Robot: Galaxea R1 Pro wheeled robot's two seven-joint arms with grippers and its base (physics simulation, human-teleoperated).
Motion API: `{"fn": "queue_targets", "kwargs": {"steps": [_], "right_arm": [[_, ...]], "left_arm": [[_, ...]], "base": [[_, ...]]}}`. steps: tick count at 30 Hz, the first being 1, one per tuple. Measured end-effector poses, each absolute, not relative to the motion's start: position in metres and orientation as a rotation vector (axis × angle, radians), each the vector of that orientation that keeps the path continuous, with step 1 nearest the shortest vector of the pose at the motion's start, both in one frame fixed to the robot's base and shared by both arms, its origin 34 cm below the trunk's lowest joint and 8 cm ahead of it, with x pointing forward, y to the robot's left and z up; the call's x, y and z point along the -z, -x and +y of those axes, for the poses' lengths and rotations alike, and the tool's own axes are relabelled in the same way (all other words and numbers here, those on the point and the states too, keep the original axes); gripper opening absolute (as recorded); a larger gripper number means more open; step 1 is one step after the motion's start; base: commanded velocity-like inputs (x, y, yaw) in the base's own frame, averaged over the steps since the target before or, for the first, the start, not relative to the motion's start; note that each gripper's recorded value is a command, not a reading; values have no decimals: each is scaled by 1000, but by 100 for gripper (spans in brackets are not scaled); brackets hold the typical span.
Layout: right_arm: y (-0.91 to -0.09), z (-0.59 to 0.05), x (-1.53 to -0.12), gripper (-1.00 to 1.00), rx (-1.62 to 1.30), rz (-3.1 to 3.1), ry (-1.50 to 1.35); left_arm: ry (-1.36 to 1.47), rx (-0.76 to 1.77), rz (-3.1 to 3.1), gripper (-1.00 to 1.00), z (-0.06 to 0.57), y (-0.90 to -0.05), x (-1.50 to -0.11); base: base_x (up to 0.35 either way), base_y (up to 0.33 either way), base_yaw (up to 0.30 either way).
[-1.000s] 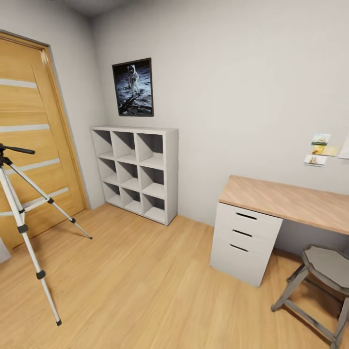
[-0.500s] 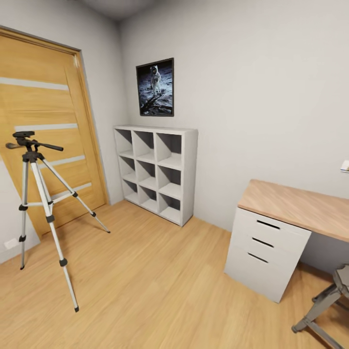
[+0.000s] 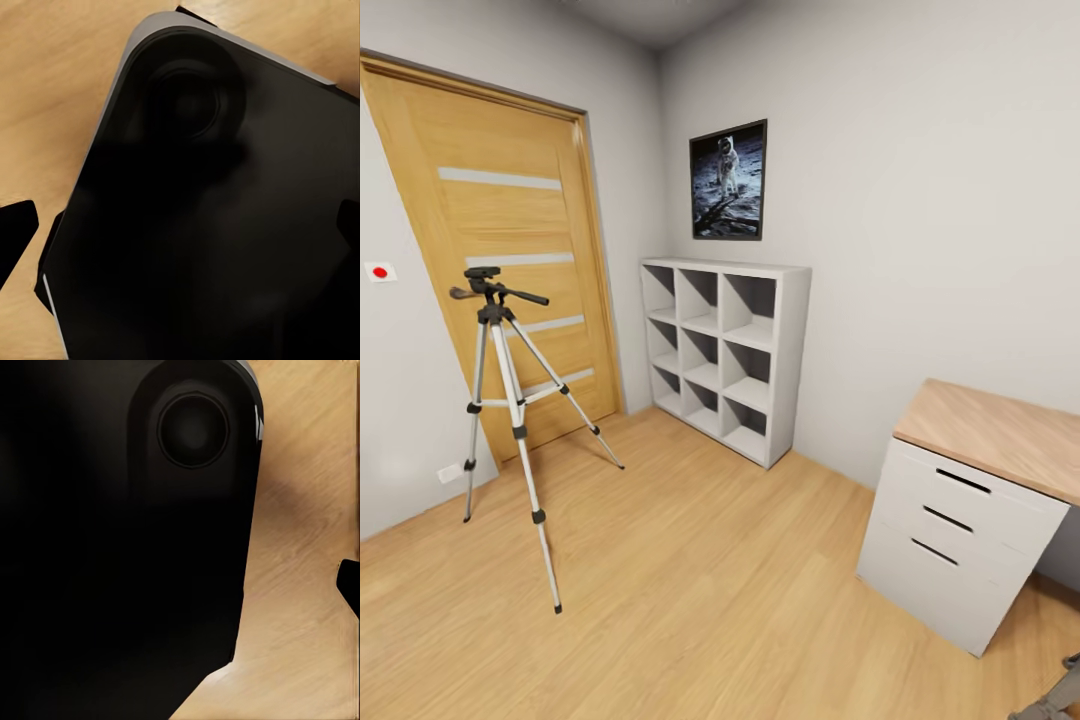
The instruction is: Attach the digital camera to the camera tripod in the bedroom.
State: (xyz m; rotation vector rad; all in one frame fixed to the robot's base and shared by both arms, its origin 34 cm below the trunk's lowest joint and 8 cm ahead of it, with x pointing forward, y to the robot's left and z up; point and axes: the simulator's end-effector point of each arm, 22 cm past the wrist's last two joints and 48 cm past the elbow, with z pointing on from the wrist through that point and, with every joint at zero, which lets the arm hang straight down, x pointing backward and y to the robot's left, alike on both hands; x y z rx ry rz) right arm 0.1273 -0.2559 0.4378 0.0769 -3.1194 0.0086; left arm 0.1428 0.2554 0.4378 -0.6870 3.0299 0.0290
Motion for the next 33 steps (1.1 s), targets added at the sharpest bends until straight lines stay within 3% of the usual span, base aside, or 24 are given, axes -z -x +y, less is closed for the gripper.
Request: {"fn": "queue_targets", "kwargs": {"steps": [13, 20, 33], "right_arm": [[-127, -256, -438, 100, -9, -3120, -77], [-127, -256, -438, 100, -9, -3120, -77], [-127, -258, -438, 100, -14, -3119, -77]], "left_arm": [[686, -30, 3029, 100, 256, -143, -438], [683, -28, 3031, 100, 255, -143, -438], [668, -26, 3034, 100, 255, -143, -438]], "base": [[-24, -36, 267], [0, -197, 244], [0, -274, 35]]}}
